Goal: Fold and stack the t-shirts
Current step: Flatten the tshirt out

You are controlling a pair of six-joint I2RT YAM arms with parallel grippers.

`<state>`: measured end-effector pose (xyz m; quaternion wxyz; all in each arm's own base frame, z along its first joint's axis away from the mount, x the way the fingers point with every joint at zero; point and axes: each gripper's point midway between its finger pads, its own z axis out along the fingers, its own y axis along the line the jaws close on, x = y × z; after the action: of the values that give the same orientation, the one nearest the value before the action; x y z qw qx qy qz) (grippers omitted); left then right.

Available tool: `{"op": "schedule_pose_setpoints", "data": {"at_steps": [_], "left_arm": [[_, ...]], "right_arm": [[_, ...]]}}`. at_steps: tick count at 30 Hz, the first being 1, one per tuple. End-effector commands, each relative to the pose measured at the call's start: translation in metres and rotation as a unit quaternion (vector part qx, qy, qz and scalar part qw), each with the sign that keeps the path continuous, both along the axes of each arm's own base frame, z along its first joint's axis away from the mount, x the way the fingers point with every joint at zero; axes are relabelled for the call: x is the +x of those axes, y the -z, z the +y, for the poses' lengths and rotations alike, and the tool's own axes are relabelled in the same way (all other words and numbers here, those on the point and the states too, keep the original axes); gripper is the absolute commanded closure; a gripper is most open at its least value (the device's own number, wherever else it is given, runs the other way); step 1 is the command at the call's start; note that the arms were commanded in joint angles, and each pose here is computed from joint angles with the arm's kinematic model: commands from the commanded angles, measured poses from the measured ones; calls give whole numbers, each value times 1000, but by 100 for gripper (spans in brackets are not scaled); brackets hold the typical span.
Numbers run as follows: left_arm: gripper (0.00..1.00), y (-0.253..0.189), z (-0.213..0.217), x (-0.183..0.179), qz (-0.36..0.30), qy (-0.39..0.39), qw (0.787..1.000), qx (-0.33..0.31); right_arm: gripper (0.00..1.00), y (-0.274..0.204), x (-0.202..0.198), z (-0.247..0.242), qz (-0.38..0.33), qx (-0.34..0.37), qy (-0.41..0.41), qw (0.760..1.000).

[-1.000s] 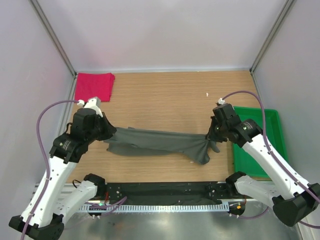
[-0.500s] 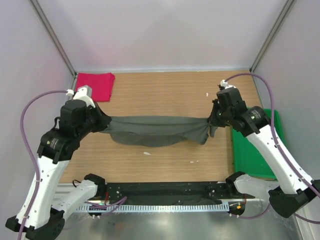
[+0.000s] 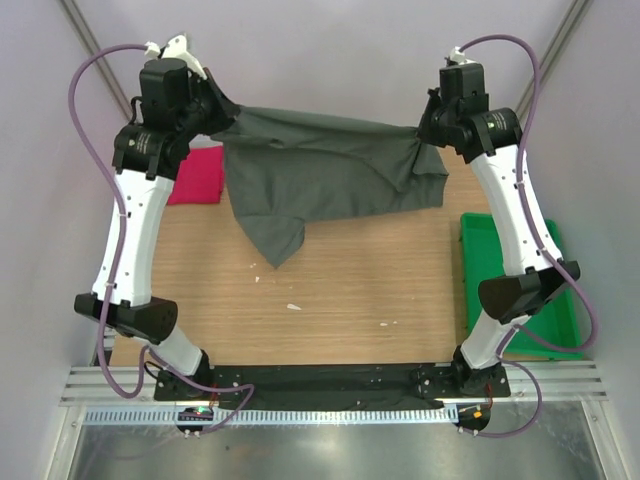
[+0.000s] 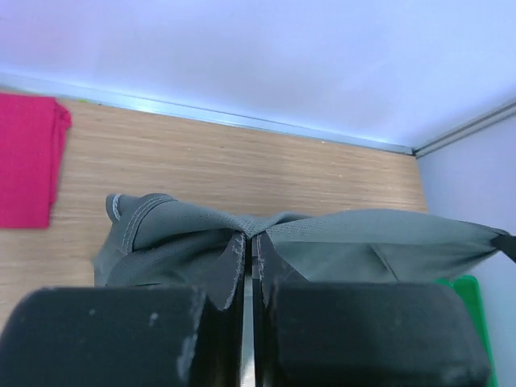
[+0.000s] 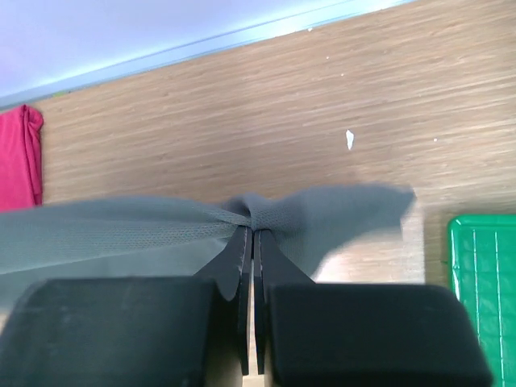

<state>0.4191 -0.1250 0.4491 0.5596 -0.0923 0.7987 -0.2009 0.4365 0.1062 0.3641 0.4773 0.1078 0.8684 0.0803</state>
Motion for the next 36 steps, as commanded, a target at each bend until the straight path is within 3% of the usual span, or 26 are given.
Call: {"op": "schedule_pose_setpoints", "data": {"at_steps": [1,3,5,6,7,9,10,11,13,14,15,16,17,20,25,31,36], "left_arm": [[100,-52,-7,-21,-76,42,996,-31],[100,-45,0,-39,-68,40,997,-20],[100,4,7,-49,-13,29,999,-3],[100,-1,14,-73,-24,26,999,-5],[100,45,17,-78,30,18,999,3],[100,69,32,-112,53,-8,999,1],[99,88,31,-121,77,-9,997,-9],[94,136,28,-134,135,2,991,-10],[90,169,24,-158,178,4,983,-36],[82,216,22,-172,239,6,970,-39],[59,230,18,-180,258,14,965,-48],[50,246,23,-190,279,4,959,-42],[33,257,29,-196,293,-6,956,-28],[21,253,45,-196,284,-25,958,14],[23,229,41,-167,263,-22,964,24],[32,255,14,-114,261,19,965,10],[51,307,-2,-62,294,30,955,15]], "right_arm": [[99,-43,-22,1,-50,21,-17,998],[99,-35,-34,0,-40,20,-25,999],[99,-11,-56,1,-9,24,-44,999],[99,-1,-64,4,5,26,-53,998],[99,22,-85,8,35,35,-75,996],[99,49,-108,19,75,58,-107,990],[99,85,-129,28,131,72,-132,980],[97,92,-145,32,144,86,-148,975],[82,136,-173,35,211,95,-162,959],[76,146,-183,35,222,99,-169,955],[63,161,-190,36,241,97,-177,949],[59,181,-200,34,272,93,-177,941],[52,191,-201,30,287,82,-171,939],[45,203,-190,7,289,27,-125,949],[44,216,-153,1,281,8,-73,957],[44,236,-93,-19,242,3,26,970],[57,249,-46,-23,198,-7,62,978]]}}
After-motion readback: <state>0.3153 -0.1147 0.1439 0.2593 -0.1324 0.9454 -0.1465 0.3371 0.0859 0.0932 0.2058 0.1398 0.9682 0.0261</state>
